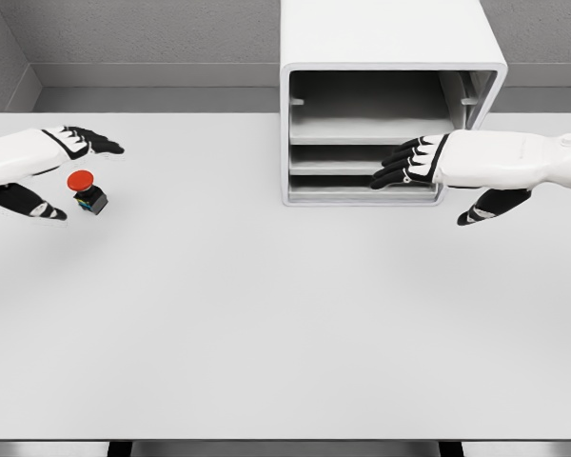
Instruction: Slide open multi-storey tabletop storage cabinets and put open load switch and slide close multi-storey tabletop storage cabinets
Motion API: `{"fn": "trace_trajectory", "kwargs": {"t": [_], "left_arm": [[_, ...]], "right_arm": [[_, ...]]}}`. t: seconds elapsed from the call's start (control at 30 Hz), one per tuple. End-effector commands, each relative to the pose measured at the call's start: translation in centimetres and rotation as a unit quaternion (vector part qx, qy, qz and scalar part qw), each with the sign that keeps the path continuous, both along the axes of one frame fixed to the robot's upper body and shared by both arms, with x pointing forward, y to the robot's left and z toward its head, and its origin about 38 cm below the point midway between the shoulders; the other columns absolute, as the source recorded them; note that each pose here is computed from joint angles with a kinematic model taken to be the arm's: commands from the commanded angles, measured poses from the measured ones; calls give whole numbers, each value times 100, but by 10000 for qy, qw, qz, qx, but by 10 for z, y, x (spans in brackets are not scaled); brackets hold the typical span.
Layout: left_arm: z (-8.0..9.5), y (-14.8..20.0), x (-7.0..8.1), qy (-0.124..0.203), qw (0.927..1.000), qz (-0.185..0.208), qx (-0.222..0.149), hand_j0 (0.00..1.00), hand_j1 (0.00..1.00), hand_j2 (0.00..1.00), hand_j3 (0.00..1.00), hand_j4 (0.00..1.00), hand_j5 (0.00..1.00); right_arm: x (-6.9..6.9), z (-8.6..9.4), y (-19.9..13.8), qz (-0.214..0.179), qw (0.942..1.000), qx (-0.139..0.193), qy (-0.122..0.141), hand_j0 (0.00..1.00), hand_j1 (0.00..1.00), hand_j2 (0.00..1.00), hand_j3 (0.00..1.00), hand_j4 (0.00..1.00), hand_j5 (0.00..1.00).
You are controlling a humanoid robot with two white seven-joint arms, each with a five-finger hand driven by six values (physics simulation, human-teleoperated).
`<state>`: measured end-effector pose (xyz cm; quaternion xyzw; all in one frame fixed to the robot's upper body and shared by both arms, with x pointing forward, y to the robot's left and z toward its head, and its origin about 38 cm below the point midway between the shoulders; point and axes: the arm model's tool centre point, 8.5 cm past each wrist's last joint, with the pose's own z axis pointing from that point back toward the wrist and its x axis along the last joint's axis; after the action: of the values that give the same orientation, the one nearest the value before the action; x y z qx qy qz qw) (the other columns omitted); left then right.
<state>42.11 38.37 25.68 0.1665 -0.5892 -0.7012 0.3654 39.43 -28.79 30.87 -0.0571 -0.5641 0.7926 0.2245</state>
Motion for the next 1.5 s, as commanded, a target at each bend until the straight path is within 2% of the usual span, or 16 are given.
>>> {"fn": "trace_trajectory", "kwargs": {"t": [0.0,0.07,0.17,0.3,0.37,0.43,0.6,0.77,1.0,1.07,1.23,1.37,1.4,1.47], "left_arm": [[-36,1,8,403,9991,160,11,100,100,100,100,100,100],[-41,2,11,481,9985,170,178,100,100,100,100,100,100],[-36,0,19,685,9957,68,618,100,100,100,100,100,100],[-39,22,34,857,9928,430,717,100,100,100,100,100,100],[-48,26,37,972,9906,528,806,100,100,100,100,100,100],[-55,15,46,985,9907,503,793,100,100,100,100,100,100],[-71,4,53,1097,9898,499,758,100,100,100,100,100,100],[-66,11,59,1076,9893,634,757,100,100,100,100,100,100],[-69,20,60,1137,9875,772,767,100,100,100,100,100,100],[-77,15,63,1215,9867,785,735,100,100,100,100,100,100],[-77,14,68,1220,9867,820,692,100,100,100,100,100,100],[-83,11,71,1272,9854,852,746,100,100,100,100,100,100],[-83,11,71,1272,9854,852,746,99,99,99,99,99,99],[-83,13,71,1271,9852,865,755,91,91,91,91,91,91]], "right_arm": [[0,1,0,-10,10000,29,13,100,100,100,100,100,100],[0,-1,0,-15,10000,12,34,100,100,100,100,100,100],[1,-2,-3,-48,10000,-3,56,100,100,100,100,100,100],[1,0,-2,-39,10000,-30,29,100,100,100,100,100,100],[1,-4,0,-15,10000,-28,73,100,100,100,100,100,100],[0,-4,2,14,10000,-10,79,100,100,100,100,100,100],[2,-7,19,197,9997,143,88,100,100,100,100,100,100],[4,-5,28,298,9993,230,45,100,100,100,100,100,100],[7,7,28,288,9992,250,-93,100,100,100,100,100,100],[10,7,26,127,9996,243,-49,100,100,100,100,100,100],[23,7,27,-404,9988,271,102,100,100,100,100,100,100],[32,7,29,-610,9975,326,164,100,100,100,100,100,100],[33,8,31,-597,9975,345,149,100,100,100,100,100,100],[37,8,27,-707,9968,347,170,100,100,100,100,100,100]]}}
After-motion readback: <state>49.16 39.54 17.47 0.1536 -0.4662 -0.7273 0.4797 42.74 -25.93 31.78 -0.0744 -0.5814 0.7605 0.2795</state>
